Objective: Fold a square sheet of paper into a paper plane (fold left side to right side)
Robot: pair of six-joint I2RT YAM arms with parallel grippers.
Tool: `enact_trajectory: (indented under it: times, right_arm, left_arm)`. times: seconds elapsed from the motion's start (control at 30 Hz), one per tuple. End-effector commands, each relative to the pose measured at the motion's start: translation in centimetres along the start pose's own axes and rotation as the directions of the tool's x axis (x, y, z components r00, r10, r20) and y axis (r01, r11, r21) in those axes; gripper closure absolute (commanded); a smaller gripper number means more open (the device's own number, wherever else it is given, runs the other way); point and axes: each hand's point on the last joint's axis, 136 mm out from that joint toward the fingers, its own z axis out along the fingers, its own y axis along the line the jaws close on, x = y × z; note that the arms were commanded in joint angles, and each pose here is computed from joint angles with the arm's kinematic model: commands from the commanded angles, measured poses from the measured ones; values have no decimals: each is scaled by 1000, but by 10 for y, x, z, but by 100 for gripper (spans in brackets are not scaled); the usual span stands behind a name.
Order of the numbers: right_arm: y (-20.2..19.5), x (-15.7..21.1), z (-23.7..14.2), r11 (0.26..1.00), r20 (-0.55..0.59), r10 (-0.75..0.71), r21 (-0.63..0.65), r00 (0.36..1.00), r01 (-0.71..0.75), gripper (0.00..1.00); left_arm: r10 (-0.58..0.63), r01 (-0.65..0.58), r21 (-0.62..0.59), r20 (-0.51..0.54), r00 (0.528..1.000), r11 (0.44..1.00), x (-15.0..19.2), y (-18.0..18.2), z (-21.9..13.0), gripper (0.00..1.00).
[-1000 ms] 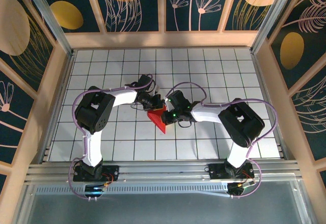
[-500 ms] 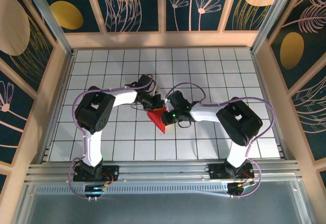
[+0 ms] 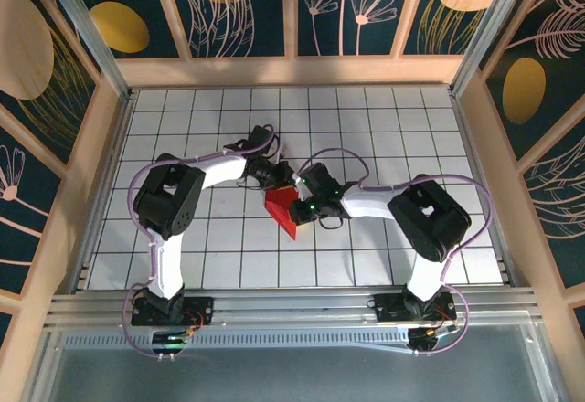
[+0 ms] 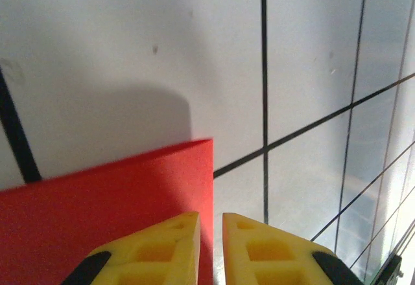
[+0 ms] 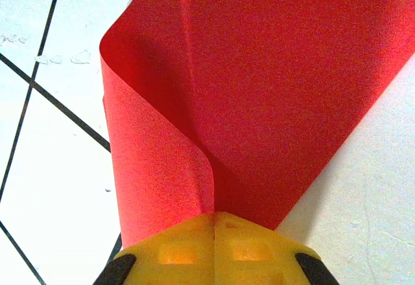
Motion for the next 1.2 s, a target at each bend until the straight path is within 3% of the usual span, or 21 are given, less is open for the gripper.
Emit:
enact_trajectory:
  times: [0.0, 0.27, 0.43, 0.73, 1.17]
  right_arm:
    - [-20, 26, 11, 997, -85, 41, 67, 996, -35, 100]
    - [-20, 26, 13, 997, -91, 36, 71, 995, -30, 100]
    - [-21, 28, 14, 997, -98, 34, 79, 995, -27, 100]
    - [-21, 28, 15, 996, -107, 28, 86, 994, -19, 100]
    - [-20, 29, 17, 996, -122, 22, 92, 992, -11, 100]
  left_arm:
    - [-36, 35, 8, 53, 998, 999, -16, 3, -27, 82]
    - [-22, 23, 0, 173, 985, 1000, -1, 23, -83, 87]
    - [-27, -2, 161, 181, 983, 987, 34, 0, -98, 91]
    - [-26, 12, 183, 77, 997, 983, 78, -15, -67, 94]
    - [-49, 48, 103, 6, 999, 994, 89, 10, -31, 95]
